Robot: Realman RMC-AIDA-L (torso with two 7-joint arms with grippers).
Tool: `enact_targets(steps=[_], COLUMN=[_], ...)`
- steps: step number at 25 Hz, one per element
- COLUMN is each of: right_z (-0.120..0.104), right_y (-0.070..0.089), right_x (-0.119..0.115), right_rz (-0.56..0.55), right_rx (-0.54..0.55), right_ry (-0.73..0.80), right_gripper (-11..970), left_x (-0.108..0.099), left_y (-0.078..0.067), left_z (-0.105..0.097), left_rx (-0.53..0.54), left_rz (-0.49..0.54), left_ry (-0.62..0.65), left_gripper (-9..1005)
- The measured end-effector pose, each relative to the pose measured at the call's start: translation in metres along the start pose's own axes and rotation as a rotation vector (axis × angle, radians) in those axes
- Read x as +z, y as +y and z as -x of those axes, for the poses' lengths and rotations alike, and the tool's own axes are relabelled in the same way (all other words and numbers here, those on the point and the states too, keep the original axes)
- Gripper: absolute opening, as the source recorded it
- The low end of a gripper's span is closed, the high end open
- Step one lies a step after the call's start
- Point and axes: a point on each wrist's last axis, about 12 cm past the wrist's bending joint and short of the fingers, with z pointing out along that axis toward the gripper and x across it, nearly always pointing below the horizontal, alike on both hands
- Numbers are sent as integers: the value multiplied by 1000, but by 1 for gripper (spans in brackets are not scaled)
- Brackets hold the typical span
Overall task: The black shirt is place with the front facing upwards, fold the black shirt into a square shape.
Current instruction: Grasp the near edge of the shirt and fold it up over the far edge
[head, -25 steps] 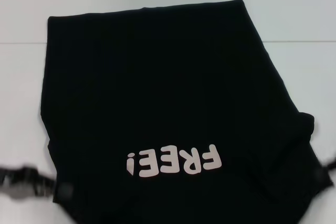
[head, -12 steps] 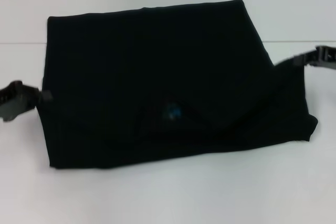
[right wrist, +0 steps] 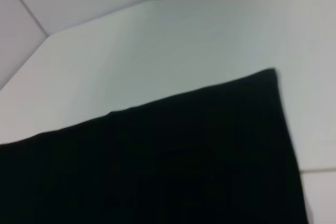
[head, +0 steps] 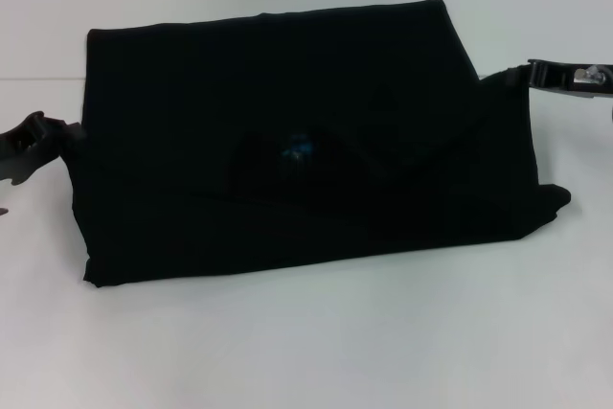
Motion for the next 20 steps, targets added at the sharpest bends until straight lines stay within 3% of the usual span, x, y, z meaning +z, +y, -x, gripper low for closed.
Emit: enact_targets(steps=[7, 13, 20], right_z=[-3, -9, -20], right_y=[6, 9, 21], right_x=[9, 19, 31], right_rz=[-1, -44, -67], right_rx=[-12, -28, -159], right_ry=[-61, -56, -63], right_gripper=[34, 50, 77], left_x=[8, 18, 30], left_y=[8, 4, 0], left_z=[-5, -8, -12], left_rx=[-10, 19, 52], left_rz=[64, 72, 102], left_ry=[-79, -87, -124], left_gripper=[27, 28, 28])
